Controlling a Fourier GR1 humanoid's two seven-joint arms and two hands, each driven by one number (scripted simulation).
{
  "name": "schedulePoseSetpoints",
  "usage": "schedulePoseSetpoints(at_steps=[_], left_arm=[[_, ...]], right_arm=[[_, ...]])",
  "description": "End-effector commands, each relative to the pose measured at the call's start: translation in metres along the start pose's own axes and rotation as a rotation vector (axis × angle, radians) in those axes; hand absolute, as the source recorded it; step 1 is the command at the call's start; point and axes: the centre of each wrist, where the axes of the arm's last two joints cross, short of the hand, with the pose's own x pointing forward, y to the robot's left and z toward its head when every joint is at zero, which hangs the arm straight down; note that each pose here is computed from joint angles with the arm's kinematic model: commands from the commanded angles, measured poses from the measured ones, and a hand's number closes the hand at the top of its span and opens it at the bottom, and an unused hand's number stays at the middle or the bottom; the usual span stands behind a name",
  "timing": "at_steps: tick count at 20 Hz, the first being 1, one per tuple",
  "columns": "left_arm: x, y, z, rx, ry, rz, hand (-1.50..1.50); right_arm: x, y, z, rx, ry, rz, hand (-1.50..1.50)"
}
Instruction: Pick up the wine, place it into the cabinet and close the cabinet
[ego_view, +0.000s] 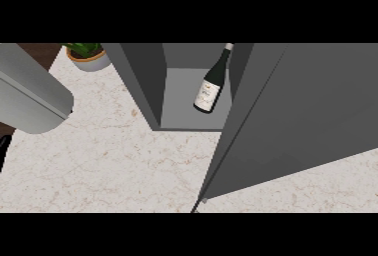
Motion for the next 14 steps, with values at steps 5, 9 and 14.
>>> schedulePoseSetpoints(at_steps=[5, 9, 14], left_arm=[[-0.003, 0.011, -0.005, -0.009, 0.026, 0.060, -1.50], [0.005, 0.011, -0.021, -0.022, 0.017, 0.063, -1.50], [-0.004, 0.006, -0.006, -0.027, 0.021, 0.079, -1.50]], right_arm=[[0.007, 0.039, -0.029, 0.045, -0.123, 0.042, 1.50], [0.013, 0.041, -0.039, 0.044, -0.093, 0.060, 1.50], [0.019, 0.034, -0.066, 0.037, -0.080, 0.030, 1.50]])
